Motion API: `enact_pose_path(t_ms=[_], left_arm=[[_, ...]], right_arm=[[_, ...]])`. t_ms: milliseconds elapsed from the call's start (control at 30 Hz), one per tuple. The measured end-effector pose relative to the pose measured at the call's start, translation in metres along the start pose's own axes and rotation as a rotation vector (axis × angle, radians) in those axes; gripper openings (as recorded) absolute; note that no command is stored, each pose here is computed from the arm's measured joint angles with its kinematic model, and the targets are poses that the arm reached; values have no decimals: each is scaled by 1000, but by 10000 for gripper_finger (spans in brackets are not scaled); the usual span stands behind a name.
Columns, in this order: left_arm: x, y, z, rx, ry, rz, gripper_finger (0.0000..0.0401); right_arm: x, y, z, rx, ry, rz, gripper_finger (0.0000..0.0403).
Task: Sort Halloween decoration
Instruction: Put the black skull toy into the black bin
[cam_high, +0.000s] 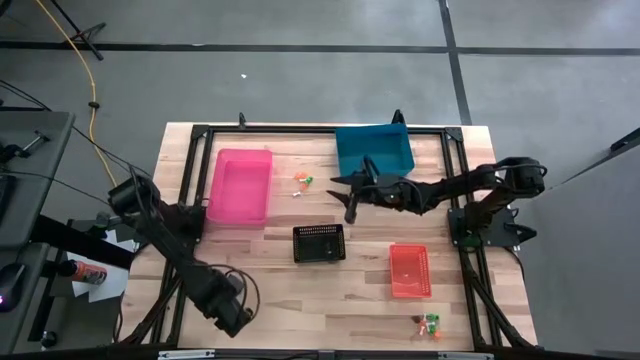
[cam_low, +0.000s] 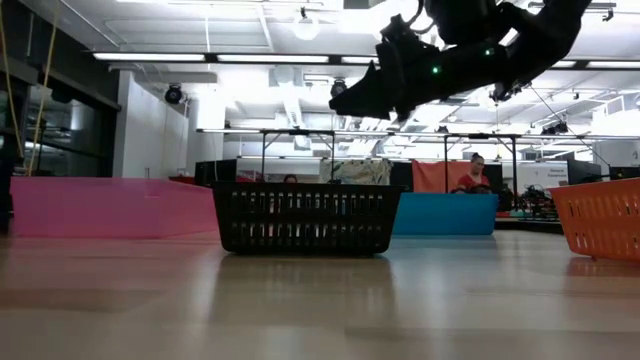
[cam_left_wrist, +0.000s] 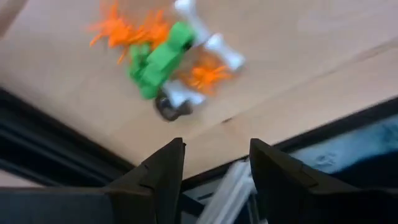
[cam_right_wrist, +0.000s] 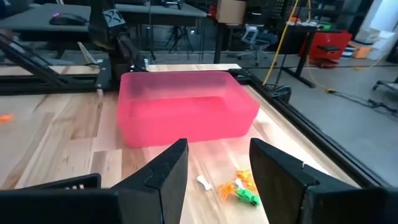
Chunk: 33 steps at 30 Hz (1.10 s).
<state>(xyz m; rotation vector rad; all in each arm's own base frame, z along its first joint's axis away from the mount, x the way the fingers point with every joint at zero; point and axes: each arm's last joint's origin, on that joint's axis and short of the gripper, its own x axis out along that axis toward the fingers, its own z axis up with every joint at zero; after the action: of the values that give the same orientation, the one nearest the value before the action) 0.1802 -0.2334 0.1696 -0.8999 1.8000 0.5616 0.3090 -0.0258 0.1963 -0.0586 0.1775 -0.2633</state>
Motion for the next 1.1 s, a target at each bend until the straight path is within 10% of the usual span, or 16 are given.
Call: enact_pose_path(t_ms=[1100], left_arm=[[39,7,-14,-54,-150,89,170]], right_arm=[[0,-1,-1,40,6,55,167]])
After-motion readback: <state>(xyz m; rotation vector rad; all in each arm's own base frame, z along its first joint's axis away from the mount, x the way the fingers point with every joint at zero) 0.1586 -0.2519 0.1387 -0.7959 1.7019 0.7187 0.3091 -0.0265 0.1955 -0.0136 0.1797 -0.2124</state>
